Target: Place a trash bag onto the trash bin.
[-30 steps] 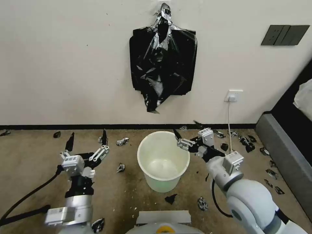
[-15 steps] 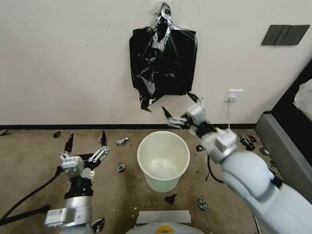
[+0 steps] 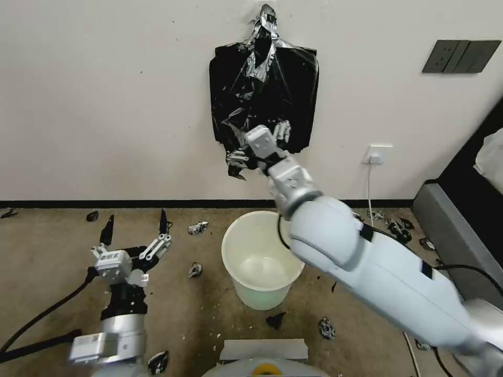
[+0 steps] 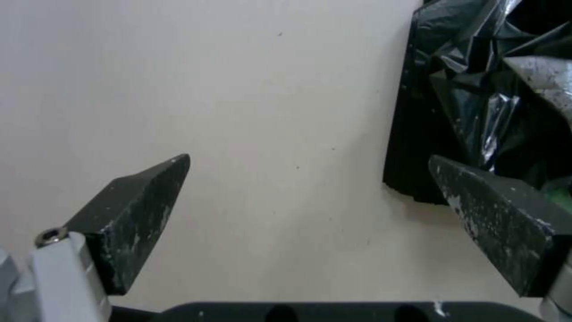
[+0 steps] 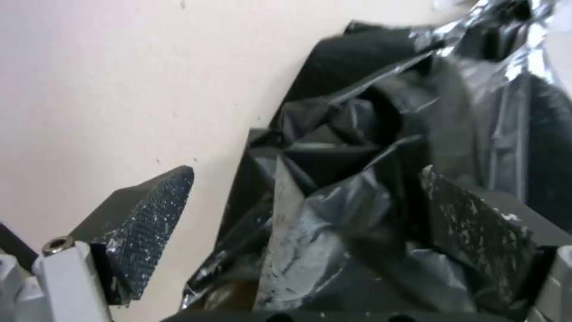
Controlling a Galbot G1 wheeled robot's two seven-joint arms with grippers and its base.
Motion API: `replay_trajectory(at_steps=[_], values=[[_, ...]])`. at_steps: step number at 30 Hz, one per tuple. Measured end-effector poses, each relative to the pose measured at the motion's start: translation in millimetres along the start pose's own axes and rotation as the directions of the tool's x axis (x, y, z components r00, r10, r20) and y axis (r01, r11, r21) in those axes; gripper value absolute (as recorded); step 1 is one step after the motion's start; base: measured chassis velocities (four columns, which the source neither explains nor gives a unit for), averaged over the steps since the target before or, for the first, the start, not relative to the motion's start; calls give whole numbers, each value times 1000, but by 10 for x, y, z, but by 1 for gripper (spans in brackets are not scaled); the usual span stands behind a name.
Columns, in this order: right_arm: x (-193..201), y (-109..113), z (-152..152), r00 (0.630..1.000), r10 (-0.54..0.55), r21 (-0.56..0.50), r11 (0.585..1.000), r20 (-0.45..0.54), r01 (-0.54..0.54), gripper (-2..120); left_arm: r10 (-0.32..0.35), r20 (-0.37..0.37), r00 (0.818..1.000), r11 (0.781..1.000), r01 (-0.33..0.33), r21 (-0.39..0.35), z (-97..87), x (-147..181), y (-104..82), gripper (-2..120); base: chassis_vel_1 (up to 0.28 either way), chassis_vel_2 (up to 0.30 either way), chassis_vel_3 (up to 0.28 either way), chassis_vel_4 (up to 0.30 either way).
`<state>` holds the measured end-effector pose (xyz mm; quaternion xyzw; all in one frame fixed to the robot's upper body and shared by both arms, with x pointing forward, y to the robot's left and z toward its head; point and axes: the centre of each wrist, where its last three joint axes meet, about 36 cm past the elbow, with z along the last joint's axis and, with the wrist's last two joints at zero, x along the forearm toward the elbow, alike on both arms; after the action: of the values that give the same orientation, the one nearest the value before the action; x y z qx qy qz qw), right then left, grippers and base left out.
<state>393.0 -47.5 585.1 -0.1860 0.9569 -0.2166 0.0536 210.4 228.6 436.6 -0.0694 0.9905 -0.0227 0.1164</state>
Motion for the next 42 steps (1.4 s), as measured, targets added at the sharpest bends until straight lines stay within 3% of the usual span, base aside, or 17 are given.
replay_trajectory(at_steps=[7,18,21,27,33,35,39,42], values=[[-176,158,228,997,63,80,995,-42,-59,98,-5,10,1000,1000,5,12,-9,-36,41,100,0,0,0,0],[-352,188,424,990,127,170,979,-55,-116,60,-20,22,1000,999,19,36,-39,-69,99,100,0,0,0,0],[-363,139,478,988,148,217,967,-38,-136,45,-26,25,999,999,25,42,-55,-64,124,100,0,0,0,0],[-330,101,446,987,160,218,964,-20,-152,26,-26,29,999,999,25,45,-68,-68,123,100,0,0,0,0],[-243,23,392,981,193,196,962,3,-190,2,-15,36,999,999,14,44,-113,-83,104,100,0,0,0,0],[-218,-2,377,980,199,187,962,6,-197,0,-12,37,999,999,11,42,-123,-87,103,100,0,0,0,0],[-121,-105,345,980,193,76,978,40,-196,0,15,46,999,999,-16,34,-201,-123,93,100,0,0,0,0],[-38,-210,419,975,150,-90,987,162,-137,0,71,57,996,997,-72,14,-330,-211,88,100,0,0,0,0]])
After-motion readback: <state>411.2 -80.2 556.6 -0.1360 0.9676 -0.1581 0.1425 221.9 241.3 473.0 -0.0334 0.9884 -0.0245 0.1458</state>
